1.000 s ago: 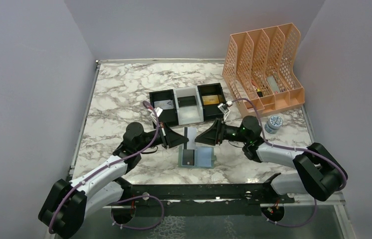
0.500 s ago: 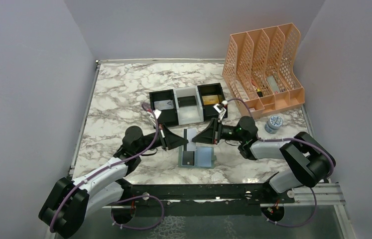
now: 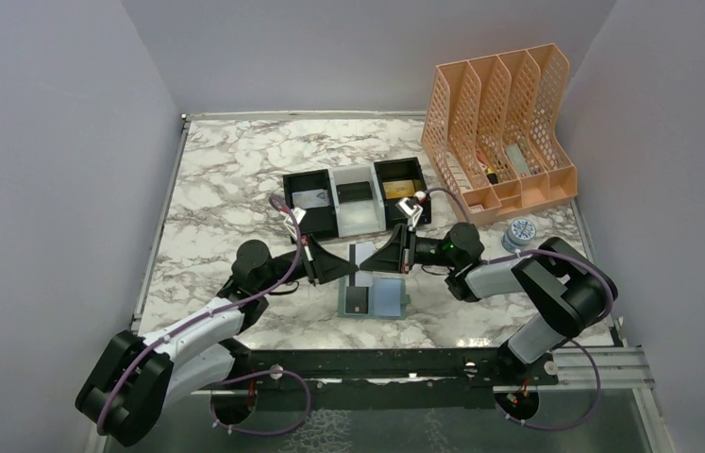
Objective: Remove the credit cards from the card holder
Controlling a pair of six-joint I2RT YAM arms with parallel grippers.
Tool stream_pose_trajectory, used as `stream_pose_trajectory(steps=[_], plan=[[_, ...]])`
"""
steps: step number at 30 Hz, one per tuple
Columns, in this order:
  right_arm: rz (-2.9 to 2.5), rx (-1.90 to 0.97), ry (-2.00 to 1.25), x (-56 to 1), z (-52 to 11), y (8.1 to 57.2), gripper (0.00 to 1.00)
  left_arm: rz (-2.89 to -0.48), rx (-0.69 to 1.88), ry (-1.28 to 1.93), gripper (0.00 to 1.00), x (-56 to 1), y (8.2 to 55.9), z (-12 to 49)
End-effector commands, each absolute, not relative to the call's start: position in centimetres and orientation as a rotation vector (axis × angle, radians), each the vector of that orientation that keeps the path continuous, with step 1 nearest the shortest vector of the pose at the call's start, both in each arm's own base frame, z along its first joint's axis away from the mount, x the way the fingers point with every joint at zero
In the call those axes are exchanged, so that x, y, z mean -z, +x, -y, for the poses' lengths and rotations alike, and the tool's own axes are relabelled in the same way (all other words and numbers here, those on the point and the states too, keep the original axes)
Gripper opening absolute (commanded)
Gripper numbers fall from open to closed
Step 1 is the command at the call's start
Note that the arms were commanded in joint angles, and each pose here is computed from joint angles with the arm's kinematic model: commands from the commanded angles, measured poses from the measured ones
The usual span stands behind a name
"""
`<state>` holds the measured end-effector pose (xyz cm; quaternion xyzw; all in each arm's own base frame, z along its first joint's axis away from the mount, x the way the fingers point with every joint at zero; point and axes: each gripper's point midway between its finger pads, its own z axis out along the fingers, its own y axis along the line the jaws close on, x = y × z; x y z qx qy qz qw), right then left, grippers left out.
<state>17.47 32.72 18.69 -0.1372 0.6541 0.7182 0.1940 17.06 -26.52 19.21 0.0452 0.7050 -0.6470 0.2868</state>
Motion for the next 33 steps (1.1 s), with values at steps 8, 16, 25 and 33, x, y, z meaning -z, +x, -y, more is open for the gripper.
stream_pose_trajectory(steps=[8, 16, 25, 33], plan=[[-1.789, -1.973, -0.406, -19.2, -32.7, 17.5, 0.01, -1.876, 1.709, 0.119, 0.37, -18.5, 17.0, 26.3], [-1.917, -1.701, -0.315, -17.0, -32.0, 20.0, 0.01, -1.996, 1.356, 0.047, 0.99, -17.0, 19.8, 24.2], [-1.958, -1.358, -0.356, -17.9, -31.2, 23.7, 0.01, -2.179, 0.596, -0.054, 0.99, -17.4, 23.6, 15.8], [-1.907, -1.006, -0.504, -19.5, -33.5, 27.6, 0.01, -2.201, 0.051, -0.107, 0.99, -19.2, 26.6, 8.2]])
